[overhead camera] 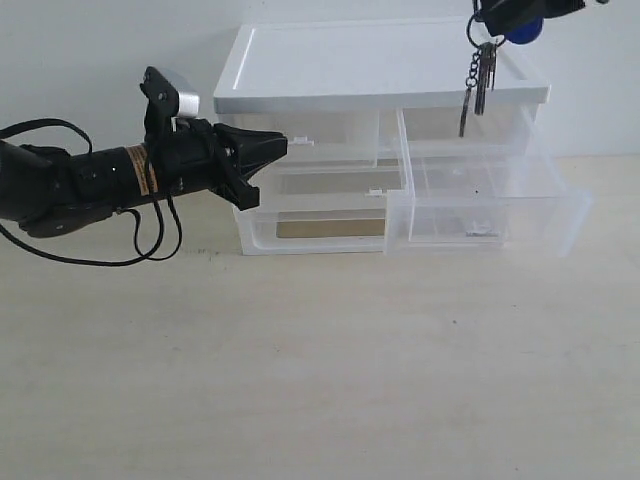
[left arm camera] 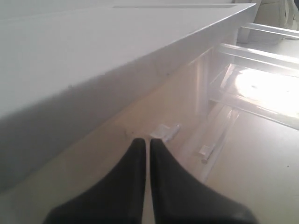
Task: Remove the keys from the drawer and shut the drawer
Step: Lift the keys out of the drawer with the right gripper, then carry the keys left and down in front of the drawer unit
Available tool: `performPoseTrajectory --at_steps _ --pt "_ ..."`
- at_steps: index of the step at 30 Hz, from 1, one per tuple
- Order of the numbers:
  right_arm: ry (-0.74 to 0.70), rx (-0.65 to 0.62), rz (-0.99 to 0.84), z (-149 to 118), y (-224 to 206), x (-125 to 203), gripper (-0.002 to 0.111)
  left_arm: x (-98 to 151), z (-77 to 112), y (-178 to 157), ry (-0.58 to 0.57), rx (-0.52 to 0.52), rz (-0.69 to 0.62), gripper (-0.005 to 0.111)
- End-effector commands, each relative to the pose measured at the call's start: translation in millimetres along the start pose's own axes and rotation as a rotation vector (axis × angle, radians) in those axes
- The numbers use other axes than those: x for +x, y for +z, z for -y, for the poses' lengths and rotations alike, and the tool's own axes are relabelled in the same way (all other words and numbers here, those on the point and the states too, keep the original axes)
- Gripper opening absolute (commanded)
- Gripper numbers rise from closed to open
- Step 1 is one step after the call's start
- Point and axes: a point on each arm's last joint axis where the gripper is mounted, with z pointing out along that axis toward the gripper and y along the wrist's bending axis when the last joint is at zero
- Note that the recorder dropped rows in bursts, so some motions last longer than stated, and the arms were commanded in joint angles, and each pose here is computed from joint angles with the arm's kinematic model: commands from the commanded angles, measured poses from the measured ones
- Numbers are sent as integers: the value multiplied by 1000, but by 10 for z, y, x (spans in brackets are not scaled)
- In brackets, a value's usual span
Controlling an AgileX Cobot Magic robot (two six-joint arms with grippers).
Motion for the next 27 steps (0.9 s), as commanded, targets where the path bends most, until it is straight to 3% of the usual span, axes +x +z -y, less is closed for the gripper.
performPoseTrajectory --at_steps 1,7,16,21,27 --pt "-7 -59 82 -72 -71 36 0 -263 -37 -93 6 -45 9 4" --pt "-18 -118 90 -165 -69 37 0 -520 116 -248 65 -11 12 4" --pt "-161 -248 64 -657 0 11 0 -1006 460 -561 115 91 68 4" --pt "-200 -297 6 -854 236 31 0 -1242 588 -742 124 79 111 4" --pt "-217 -317 -35 -1012 612 53 0 -1367 596 -917 141 -6 105 4"
